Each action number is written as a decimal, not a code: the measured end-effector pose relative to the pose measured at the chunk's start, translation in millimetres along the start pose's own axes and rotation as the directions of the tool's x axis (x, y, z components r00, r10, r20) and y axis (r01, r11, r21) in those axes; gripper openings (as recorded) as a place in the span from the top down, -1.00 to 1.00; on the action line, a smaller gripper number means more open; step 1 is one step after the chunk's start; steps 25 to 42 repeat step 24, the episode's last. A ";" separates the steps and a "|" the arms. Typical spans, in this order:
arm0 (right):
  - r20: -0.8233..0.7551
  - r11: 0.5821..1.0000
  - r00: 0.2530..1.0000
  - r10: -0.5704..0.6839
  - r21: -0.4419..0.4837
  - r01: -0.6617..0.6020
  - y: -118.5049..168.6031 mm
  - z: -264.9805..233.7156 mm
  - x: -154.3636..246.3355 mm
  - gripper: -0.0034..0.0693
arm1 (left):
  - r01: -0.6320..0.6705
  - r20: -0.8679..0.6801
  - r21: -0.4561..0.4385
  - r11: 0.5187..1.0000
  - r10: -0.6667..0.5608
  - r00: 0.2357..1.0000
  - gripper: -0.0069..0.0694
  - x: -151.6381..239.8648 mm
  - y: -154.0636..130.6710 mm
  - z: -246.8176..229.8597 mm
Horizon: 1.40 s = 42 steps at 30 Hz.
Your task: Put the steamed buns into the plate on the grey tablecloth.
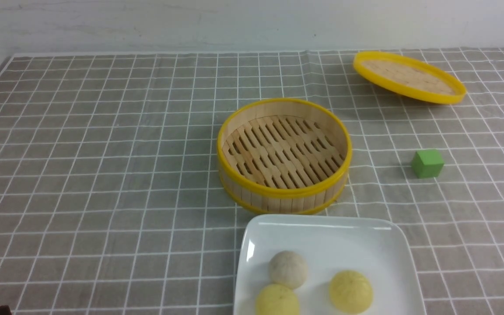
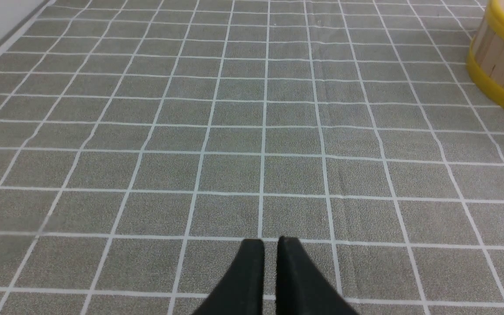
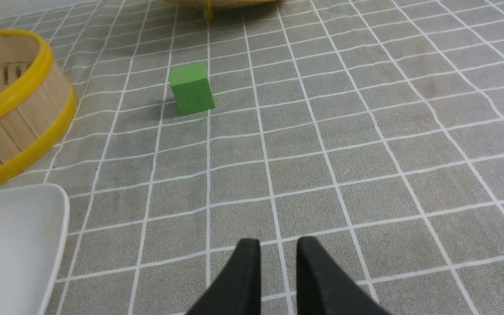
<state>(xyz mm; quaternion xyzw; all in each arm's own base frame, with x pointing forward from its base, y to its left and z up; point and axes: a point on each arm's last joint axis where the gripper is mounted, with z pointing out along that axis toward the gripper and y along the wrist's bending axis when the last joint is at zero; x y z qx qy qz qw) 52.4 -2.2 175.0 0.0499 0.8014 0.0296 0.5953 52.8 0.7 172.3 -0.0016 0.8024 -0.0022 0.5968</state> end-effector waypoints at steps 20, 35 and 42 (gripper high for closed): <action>0.000 1.000 1.000 0.000 0.000 0.000 0.0 0.0 0.0 0.44 | 0.001 0.000 0.000 1.000 -0.001 1.000 0.56 0.0 0.0 0.0; 0.000 1.000 1.000 0.000 0.000 0.000 0.0 0.0 0.0 0.42 | 0.001 0.000 0.000 1.000 -0.001 1.000 0.54 0.0 0.0 0.0; 0.000 1.000 1.000 0.000 0.000 0.000 0.0 0.0 0.0 0.42 | 0.001 0.000 0.000 1.000 -0.001 1.000 0.54 0.0 0.0 0.0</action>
